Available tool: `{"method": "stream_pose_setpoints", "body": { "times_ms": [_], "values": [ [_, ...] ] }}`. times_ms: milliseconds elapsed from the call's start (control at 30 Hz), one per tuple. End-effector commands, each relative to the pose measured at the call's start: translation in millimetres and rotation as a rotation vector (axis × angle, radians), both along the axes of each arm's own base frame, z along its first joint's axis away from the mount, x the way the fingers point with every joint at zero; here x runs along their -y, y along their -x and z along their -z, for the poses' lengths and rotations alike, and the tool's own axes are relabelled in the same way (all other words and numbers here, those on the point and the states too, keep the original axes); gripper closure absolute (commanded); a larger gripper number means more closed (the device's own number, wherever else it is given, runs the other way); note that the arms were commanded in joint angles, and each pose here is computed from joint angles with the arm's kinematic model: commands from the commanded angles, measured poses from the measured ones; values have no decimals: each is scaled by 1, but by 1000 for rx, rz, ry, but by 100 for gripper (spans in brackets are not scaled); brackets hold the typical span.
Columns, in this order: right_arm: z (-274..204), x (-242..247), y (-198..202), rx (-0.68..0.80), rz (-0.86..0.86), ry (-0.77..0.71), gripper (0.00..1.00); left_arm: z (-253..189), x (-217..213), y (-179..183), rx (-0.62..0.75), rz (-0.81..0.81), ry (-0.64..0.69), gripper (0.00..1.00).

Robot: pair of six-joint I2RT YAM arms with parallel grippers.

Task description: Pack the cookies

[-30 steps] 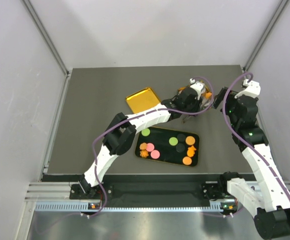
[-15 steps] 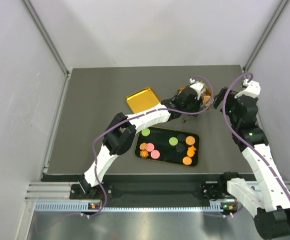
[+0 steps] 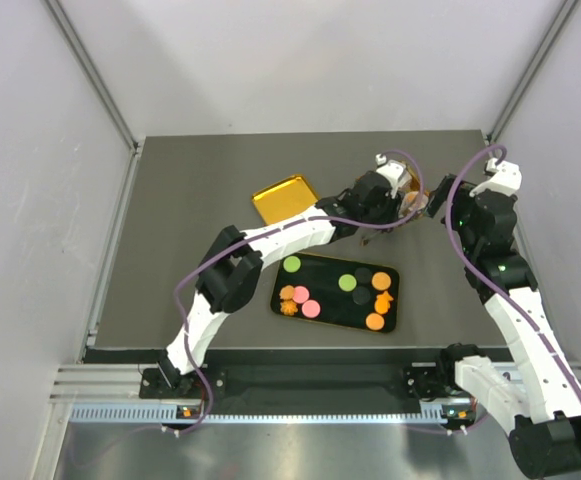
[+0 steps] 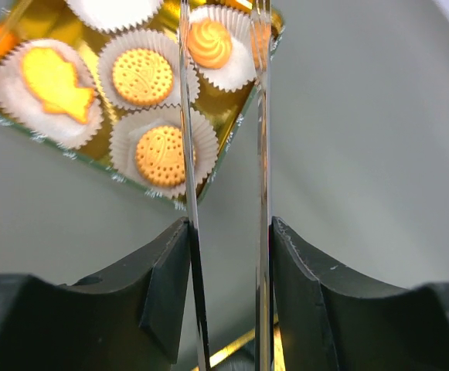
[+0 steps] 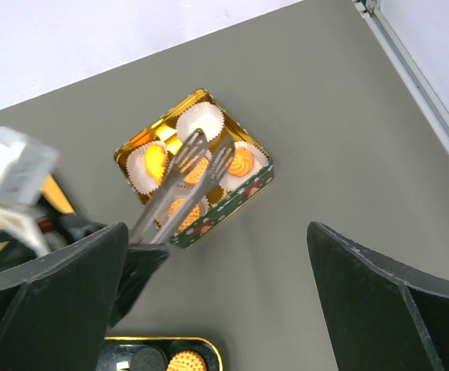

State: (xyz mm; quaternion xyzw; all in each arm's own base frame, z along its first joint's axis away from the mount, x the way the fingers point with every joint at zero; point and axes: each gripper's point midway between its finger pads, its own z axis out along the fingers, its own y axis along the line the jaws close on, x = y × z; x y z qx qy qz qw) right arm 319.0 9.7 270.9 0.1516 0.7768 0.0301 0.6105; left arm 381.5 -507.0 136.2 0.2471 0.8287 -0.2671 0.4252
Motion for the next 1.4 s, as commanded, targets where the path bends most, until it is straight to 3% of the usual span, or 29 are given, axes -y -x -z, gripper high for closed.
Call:
{"method": "stream_pose_setpoints", "body": {
  "times_ms": [0,267,667,967,1367],
  "values": [
    [-6,3,-2,21,8,-2,0,-110,-12,8,116,-5,176,51],
    [-2,-1,-6,8,-11,-7,0,-105,-69,50,28,-35,96,55],
    [6,-6,-12,-15,-36,-14,0,-50,-168,163,-162,67,-131,55],
    [10,-7,-14,-26,-41,-13,1,-21,-177,217,-228,145,-216,53],
    [8,-7,-14,-20,-43,-14,0,-5,-153,238,-242,217,-288,53]
  ]
}}
